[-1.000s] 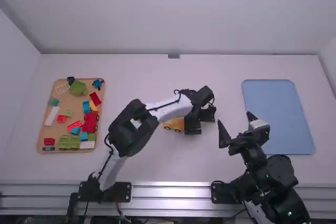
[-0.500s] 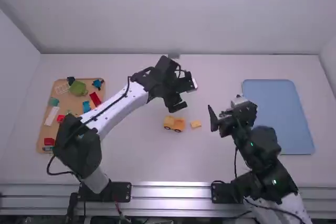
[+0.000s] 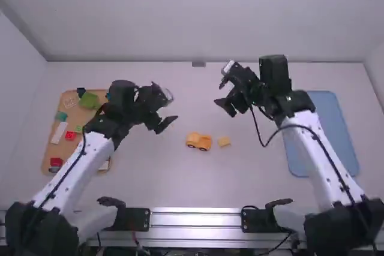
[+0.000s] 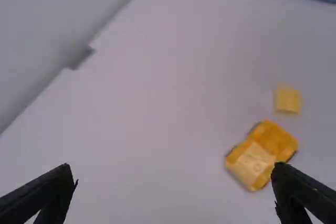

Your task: Assemble lego blocks to make yellow taxi

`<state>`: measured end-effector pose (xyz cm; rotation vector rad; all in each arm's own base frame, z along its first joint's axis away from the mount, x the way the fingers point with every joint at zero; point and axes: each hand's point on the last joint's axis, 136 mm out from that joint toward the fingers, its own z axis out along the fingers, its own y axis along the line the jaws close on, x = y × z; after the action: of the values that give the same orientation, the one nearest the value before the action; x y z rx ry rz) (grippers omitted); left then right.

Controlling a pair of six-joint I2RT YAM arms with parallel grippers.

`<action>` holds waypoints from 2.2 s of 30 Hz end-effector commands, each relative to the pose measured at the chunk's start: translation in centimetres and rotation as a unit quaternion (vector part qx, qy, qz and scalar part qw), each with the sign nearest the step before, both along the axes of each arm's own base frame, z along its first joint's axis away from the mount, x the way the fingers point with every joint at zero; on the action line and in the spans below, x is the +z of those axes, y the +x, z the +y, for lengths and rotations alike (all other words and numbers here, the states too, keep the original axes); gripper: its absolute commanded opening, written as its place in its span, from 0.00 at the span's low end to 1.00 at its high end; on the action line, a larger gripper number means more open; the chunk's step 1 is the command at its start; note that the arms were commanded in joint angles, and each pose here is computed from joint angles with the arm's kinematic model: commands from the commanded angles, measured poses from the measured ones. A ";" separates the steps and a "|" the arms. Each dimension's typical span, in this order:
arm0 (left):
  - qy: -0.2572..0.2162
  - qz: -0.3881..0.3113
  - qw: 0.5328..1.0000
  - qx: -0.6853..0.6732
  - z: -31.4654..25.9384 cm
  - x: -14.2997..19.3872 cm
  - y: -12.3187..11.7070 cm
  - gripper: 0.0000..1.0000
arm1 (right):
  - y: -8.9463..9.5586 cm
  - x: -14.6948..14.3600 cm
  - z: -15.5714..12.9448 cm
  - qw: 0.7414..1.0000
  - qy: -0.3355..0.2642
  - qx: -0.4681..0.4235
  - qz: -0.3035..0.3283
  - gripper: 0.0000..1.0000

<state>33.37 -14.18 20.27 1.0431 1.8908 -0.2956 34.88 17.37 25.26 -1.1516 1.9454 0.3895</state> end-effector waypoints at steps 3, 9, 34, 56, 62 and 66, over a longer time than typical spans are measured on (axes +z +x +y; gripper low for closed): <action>-0.002 -0.011 0.998 0.062 2.1 0.0 -0.7 0.99 | 3.7 -2.6 0.2 0.999 -0.019 0.037 0.011 0.99; 0.009 -0.025 0.999 0.038 1.9 -1.7 -1.7 0.99 | 5.3 -8.8 0.6 0.995 -0.037 0.057 0.072 0.99; -0.148 0.012 0.940 -0.306 -6.7 -7.4 -3.6 0.99 | -7.5 -15.4 -4.0 0.935 0.110 0.333 -0.060 0.99; -0.127 0.006 0.929 -0.347 -6.6 -11.6 -4.6 0.99 | -3.7 -23.9 -3.6 0.965 0.075 0.250 0.018 0.99; -0.124 0.006 0.928 -0.352 -7.0 -11.7 -4.8 0.99 | -5.6 -25.2 -3.2 0.936 0.077 0.339 0.059 1.00; -0.125 0.007 0.928 -0.351 -7.0 -11.7 -4.8 0.99 | -5.5 -25.8 -2.9 0.930 0.094 0.351 0.058 0.99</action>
<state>29.13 -20.76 8.40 1.5034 1.4071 -0.8883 29.18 14.36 -0.04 -1.6624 1.5758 1.0358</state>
